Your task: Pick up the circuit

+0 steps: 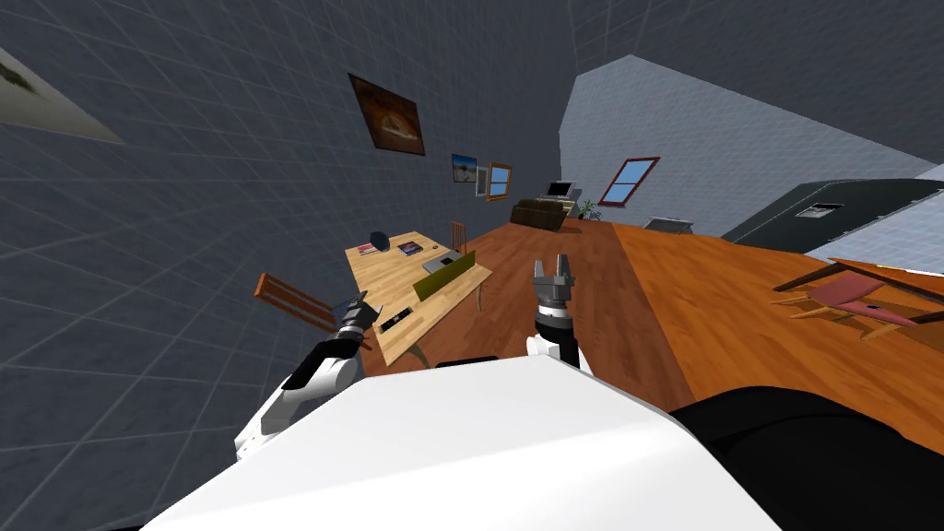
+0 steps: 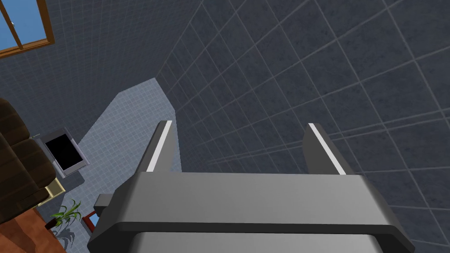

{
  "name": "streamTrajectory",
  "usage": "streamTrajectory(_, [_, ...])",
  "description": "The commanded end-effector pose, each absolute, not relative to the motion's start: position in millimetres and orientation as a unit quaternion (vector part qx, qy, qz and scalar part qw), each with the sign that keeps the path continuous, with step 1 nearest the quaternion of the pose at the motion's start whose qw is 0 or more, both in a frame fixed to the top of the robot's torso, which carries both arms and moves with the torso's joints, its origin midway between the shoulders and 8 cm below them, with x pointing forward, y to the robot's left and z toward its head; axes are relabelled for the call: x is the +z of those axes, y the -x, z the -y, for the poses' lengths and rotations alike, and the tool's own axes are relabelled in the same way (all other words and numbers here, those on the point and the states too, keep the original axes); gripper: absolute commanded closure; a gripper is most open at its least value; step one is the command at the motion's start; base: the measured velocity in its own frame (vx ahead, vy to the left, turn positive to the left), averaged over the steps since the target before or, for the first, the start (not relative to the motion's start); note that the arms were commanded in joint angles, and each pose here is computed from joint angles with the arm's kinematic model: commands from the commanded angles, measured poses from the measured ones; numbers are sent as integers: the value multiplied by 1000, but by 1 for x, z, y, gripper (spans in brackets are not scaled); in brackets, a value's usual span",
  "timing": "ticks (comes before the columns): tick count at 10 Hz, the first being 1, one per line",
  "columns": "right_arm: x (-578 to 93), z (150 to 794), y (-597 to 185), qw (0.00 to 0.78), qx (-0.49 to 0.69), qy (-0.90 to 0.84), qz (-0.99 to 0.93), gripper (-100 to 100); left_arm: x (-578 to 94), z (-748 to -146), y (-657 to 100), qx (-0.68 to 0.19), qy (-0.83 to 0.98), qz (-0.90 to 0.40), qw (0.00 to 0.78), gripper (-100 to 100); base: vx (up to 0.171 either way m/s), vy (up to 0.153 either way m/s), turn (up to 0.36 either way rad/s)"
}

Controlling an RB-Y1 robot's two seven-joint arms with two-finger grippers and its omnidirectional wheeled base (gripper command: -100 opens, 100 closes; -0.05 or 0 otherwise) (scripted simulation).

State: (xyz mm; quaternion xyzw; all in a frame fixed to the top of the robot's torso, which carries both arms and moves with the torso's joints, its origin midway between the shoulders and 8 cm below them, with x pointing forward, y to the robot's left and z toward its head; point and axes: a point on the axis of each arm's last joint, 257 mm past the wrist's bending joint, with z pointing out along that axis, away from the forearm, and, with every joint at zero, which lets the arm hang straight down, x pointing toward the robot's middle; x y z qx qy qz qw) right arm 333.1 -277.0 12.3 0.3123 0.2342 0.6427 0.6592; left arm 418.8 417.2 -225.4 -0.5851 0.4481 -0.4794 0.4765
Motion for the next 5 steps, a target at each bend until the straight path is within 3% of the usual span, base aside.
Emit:
streamTrajectory(1, [12, 277, -333, 659, 643, -312, -234, 0, -241, -426, -413, -470, 603, -448, 463, -100, 3, 1, -119])
streamTrajectory(5, [12, 277, -333, 659, 643, -312, -234, 0, -288, -460, -396, -428, 661, -452, 419, -100, 6, -2, -165])
